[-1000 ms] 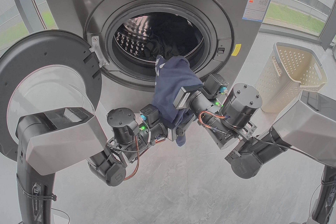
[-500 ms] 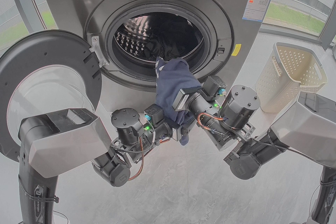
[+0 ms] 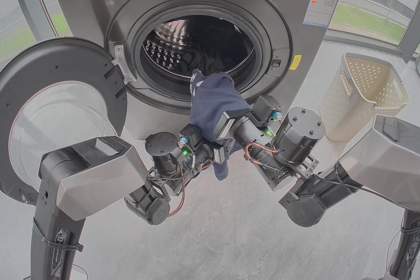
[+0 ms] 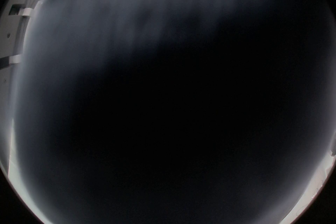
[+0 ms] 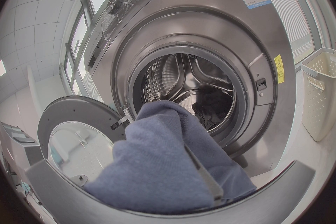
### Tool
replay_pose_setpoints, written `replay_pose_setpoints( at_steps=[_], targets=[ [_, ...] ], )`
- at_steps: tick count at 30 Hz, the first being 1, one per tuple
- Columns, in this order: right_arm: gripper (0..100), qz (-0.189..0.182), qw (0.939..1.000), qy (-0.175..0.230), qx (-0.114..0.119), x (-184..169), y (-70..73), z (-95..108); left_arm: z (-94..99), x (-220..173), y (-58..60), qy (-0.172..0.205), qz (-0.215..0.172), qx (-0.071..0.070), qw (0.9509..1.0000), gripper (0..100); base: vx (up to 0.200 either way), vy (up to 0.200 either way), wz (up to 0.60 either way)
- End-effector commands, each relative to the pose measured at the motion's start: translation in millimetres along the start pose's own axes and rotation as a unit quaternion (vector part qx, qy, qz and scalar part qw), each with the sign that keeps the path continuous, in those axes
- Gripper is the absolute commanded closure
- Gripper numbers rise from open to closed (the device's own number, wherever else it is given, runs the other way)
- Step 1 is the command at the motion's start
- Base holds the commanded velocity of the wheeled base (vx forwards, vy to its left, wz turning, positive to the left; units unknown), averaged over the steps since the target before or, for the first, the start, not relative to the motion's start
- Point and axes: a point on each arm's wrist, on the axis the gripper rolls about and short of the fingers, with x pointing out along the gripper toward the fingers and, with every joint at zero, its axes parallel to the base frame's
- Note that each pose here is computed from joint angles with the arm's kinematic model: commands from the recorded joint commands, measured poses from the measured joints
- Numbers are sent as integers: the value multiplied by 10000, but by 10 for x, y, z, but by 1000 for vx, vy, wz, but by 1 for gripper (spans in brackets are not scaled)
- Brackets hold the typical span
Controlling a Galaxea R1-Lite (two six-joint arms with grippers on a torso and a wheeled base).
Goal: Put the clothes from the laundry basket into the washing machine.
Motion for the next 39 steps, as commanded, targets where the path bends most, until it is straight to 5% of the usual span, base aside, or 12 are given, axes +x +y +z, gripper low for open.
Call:
replay_pose_setpoints(
  at_steps=[1,9,20,35,36,39],
  targets=[
    [100,4,10000,14,5,-17,5,5,-1,33,22,-66,64,-17,10000,100,0,0,0],
    [100,-98,9999,7,19,-75,-82,90,275,69,145,-453,384,-139,9981,100,0,0,0],
    [100,-720,9972,190,-84,-116,-527,52,830,-156,182,-785,471,-269,9954,100,0,0,0],
    [100,-675,9973,265,-94,-151,-517,3,984,-231,129,-884,410,-326,9947,100,0,0,0],
    [0,-665,9974,252,-91,-154,-515,14,981,-233,129,-876,411,-326,9948,100,0,0,0],
    [0,-682,9964,473,-164,-264,-544,-25,1048,-297,134,-885,424,-329,9946,100,0,0,0]
  ],
)
